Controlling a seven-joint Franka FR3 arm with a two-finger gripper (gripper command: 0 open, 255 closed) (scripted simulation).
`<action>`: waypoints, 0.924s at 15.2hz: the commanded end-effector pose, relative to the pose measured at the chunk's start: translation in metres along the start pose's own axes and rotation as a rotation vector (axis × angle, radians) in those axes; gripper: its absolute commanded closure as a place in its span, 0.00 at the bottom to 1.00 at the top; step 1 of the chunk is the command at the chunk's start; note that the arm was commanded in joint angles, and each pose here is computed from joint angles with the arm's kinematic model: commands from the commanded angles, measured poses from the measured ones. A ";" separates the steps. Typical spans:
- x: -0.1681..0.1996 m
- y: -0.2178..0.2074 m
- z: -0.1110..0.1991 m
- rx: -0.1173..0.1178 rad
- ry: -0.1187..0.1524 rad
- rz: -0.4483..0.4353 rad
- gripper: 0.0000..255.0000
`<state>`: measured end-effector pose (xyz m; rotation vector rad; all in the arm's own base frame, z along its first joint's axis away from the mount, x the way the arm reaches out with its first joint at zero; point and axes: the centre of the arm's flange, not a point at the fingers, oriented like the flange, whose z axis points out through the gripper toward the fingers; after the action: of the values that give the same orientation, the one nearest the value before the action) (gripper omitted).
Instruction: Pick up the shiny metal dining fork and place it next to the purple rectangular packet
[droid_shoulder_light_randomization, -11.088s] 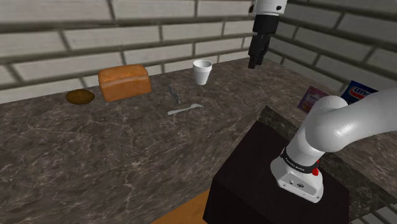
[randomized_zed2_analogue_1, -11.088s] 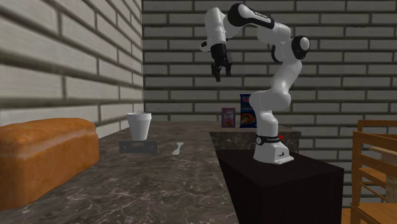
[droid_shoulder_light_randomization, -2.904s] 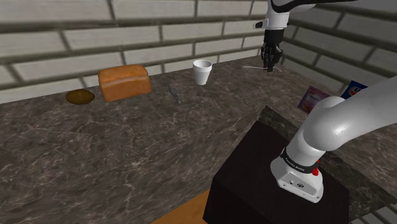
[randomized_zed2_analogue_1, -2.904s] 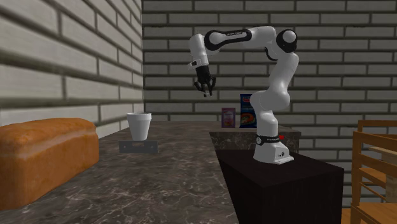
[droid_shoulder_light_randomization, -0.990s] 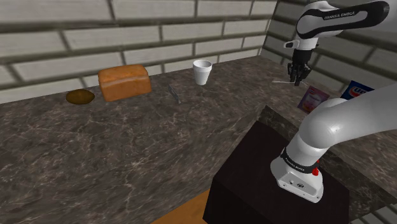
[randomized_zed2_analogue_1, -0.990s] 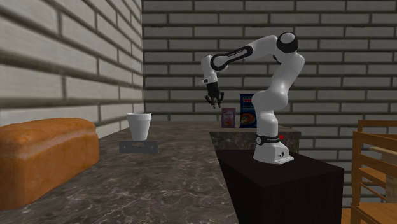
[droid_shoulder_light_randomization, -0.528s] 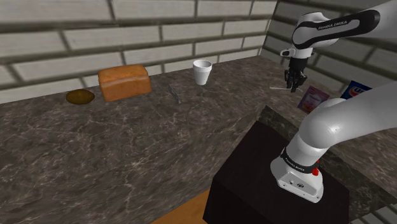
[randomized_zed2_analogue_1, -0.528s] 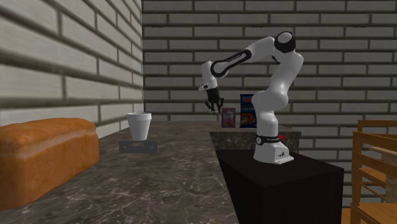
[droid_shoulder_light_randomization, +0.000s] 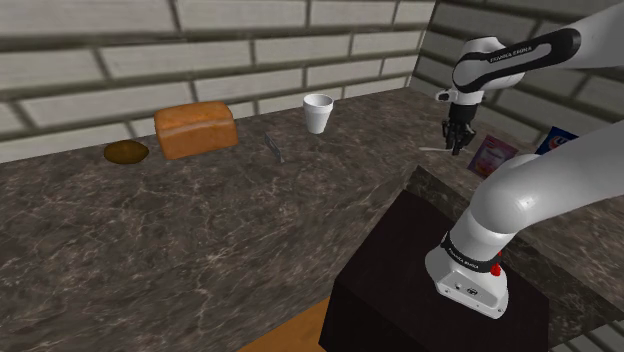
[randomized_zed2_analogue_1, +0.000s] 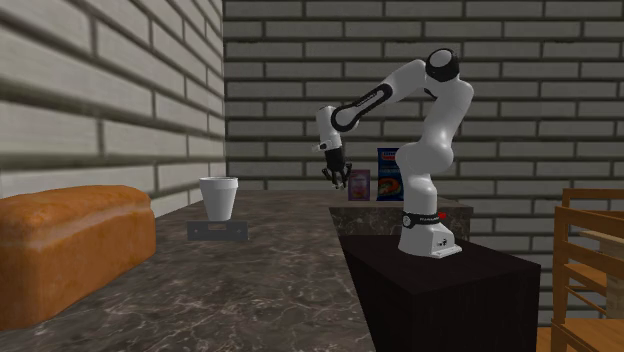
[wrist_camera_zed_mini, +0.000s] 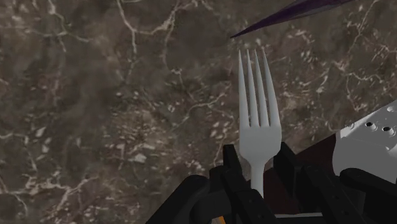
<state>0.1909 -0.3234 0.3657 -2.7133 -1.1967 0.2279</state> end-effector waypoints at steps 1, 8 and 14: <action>0.001 0.002 0.010 -0.001 0.000 0.000 1.00; 0.004 0.011 0.049 -0.001 0.000 0.000 1.00; 0.004 0.011 0.049 -0.001 0.000 0.000 1.00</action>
<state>0.1914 -0.3233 0.3158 -2.7139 -1.1970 0.2274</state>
